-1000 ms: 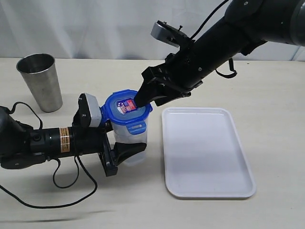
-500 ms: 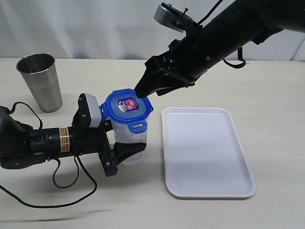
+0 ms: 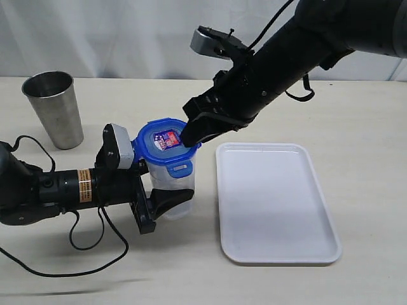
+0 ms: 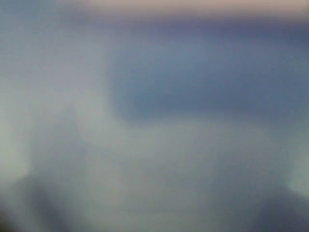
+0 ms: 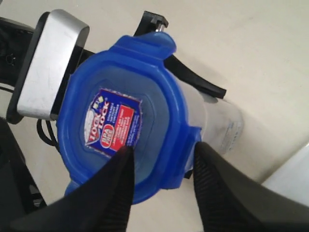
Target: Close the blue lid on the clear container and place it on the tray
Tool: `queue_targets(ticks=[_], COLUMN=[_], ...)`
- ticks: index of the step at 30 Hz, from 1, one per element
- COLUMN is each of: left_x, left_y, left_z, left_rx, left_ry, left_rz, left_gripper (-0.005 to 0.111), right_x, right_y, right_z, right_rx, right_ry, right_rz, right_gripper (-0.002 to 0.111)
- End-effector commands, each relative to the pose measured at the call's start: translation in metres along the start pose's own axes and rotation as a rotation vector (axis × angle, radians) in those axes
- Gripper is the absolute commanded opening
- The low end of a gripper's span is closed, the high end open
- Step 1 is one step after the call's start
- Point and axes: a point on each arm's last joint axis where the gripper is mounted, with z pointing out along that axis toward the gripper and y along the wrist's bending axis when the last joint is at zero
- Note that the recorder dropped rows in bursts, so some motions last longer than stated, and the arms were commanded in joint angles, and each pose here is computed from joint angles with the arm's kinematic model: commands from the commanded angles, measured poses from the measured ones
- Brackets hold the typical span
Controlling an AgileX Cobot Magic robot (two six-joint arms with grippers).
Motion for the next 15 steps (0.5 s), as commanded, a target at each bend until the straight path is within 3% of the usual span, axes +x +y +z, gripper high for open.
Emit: queue_targets(ticks=[1,7,15], left_x=[0.001,0.001,0.001], left_y=[0.002,0.001,0.001], left_z=[0.001,0.001,0.001], left_rx=[-0.016,-0.012,-0.012], left_ry=[0.015,0.016,0.016], left_rz=[0.005,0.007,0.007], left_gripper=[0.0,0.0,0.0], right_x=[0.004,0.01,0.014], right_y=[0.008,-0.002,-0.004], right_z=[0.01,0.021,0.038], right_rx=[0.02,0.09,0.019], right_ry=[0.051,0.128,0.187], right_rz=[-0.013,0.02,0.003], right_gripper=[0.038,0.038,0.038])
